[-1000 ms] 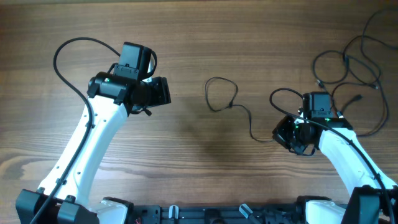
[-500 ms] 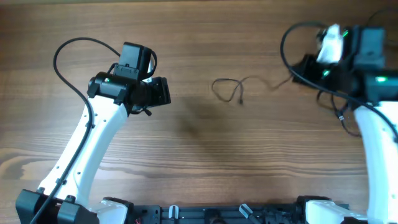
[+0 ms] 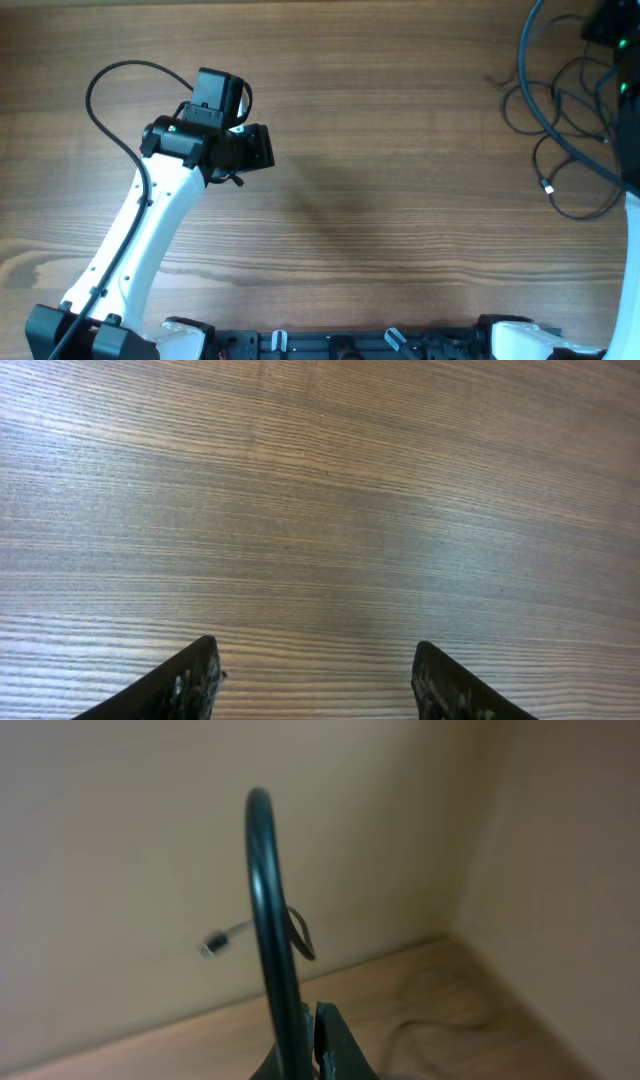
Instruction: Untangle cables
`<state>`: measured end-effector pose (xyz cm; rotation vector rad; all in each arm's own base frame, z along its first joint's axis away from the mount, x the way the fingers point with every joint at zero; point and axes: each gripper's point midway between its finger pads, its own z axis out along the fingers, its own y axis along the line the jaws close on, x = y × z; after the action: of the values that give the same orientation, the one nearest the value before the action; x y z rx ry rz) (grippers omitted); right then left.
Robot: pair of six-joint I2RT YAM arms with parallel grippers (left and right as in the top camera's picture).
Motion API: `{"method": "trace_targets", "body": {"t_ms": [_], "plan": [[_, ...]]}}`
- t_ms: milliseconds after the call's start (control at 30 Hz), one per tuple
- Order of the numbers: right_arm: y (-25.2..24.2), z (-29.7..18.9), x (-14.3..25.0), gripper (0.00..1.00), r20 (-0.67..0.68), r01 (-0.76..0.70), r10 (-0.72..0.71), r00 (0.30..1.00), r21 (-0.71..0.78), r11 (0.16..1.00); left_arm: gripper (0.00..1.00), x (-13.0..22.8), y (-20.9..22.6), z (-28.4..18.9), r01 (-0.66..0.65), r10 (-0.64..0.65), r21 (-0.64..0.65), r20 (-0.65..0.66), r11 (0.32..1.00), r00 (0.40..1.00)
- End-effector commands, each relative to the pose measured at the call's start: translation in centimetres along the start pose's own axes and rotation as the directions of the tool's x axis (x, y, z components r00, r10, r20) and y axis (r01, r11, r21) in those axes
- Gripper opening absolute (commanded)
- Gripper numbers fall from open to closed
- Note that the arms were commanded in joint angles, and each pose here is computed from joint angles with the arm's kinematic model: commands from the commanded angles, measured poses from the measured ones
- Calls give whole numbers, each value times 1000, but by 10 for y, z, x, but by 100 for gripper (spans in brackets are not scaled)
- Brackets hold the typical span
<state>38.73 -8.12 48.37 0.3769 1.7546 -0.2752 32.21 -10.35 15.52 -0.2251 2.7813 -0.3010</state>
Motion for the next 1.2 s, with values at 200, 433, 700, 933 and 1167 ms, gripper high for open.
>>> {"method": "trace_targets", "body": {"t_ms": [200, 433, 700, 933, 1167], "plan": [[-96, 57, 39, 4, -88, -99, 136, 987, 338, 936, 62, 3, 3, 1, 0, -1, -9, -20, 1000, 1000], [-121, 104, 144, 6, -370, -123, 295, 881, 424, 897, 61, 3, 3, 1, 1, -1, -9, -21, 1000, 1000], [-66, 126, 235, 100, -707, -170, 213, 675, 132, 977, 65, 3, 3, 1, 1, -1, -9, -20, 1000, 1000], [-26, 100, 254, 100, -821, -290, 130, 555, -45, 956, 70, 1, 1, 1, 0, 0, -4, -10, 1000, 1000], [23, 60, 262, 100, -883, -402, -49, 467, -261, 877, 84, -32, -38, -4, -39, 19, 180, 113, 983, 993]]}}
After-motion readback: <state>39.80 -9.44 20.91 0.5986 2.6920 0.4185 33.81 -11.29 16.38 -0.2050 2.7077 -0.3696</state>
